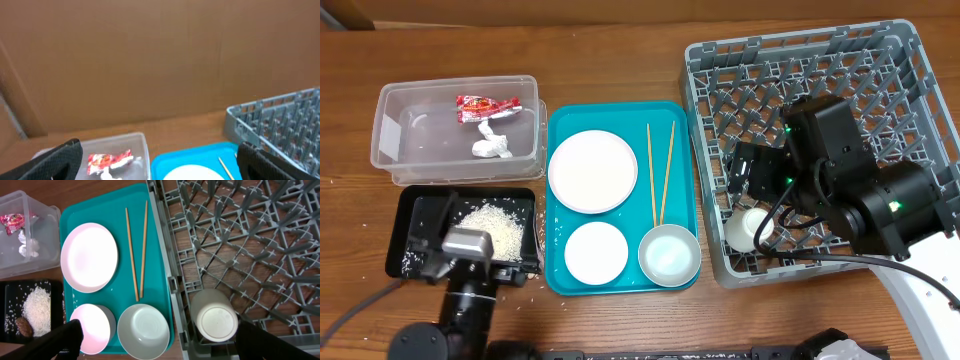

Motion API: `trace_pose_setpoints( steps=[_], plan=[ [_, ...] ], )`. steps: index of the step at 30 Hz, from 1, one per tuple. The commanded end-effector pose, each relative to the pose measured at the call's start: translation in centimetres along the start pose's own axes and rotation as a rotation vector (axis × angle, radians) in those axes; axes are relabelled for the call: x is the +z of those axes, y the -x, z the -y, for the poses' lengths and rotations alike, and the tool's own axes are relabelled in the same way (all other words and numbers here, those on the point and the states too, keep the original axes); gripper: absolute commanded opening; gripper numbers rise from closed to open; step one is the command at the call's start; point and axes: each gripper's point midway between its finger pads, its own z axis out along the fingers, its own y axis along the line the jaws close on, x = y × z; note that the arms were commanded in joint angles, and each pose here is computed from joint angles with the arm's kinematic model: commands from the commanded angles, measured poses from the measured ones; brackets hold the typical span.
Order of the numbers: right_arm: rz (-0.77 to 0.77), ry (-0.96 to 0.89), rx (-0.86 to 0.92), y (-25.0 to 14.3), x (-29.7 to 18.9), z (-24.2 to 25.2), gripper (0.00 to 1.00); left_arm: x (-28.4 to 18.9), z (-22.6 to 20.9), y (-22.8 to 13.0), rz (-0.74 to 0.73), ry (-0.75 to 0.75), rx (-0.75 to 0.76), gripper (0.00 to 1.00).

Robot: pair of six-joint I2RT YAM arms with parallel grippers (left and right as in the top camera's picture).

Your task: Sort waste into correct bins and load items into the dishwasher

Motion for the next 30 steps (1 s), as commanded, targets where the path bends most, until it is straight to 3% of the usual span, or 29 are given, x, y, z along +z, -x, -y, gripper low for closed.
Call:
trace_pose_setpoints(
  steps=[1,19,30],
  plan=[
    [0.021,0.006,-0.001,0.4,-0.5,-0.1,1.00,-0.1,0.6,-3.2,0.036,-0.023,0.013,1.00],
    [0.021,0.006,-0.001,0.4,-0.5,-0.1,1.00,3.2,1.1,-19.2,-0.141,-0.030,-0.011,1.00],
    [0.021,0.006,-0.001,0.4,-0.5,-0.1,1.00,3.4,1.0,-18.9,-0.110,-0.024,-0.003,1.00]
  ],
)
